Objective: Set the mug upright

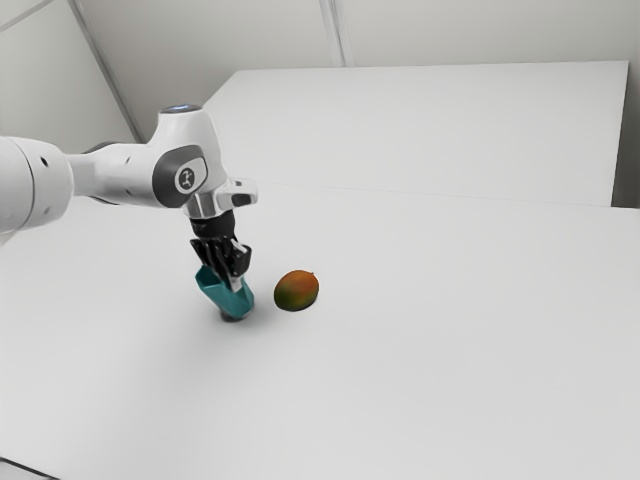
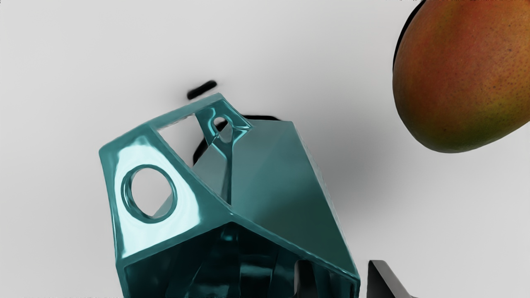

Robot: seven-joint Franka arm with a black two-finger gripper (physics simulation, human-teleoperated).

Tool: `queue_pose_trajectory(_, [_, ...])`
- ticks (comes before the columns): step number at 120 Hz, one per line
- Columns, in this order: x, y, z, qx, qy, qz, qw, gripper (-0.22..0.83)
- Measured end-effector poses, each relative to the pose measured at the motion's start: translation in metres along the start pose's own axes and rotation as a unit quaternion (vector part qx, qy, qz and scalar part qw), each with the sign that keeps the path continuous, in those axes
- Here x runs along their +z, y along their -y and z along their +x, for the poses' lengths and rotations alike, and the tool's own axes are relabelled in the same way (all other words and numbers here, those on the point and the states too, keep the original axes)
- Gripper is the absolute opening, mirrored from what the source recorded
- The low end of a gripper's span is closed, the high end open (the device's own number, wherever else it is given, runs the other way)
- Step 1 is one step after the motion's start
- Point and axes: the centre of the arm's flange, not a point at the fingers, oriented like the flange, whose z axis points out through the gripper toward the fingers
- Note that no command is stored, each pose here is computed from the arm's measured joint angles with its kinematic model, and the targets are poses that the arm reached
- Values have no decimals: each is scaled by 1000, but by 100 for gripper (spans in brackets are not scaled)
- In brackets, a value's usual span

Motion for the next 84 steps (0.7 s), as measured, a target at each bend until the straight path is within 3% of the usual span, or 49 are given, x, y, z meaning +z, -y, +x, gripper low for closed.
queue_pose_trajectory(12, [-4, -4, 0, -1, -3, 1, 1000, 21])
queue_pose_trajectory(25, [-24, -10, -5, -2, -19, 10, 1000, 32])
queue_pose_trajectory(57, [-110, -33, -16, 2, -73, 35, 997, 50])
queue_pose_trajectory(84, [-216, -49, -18, 5, -125, 42, 991, 58])
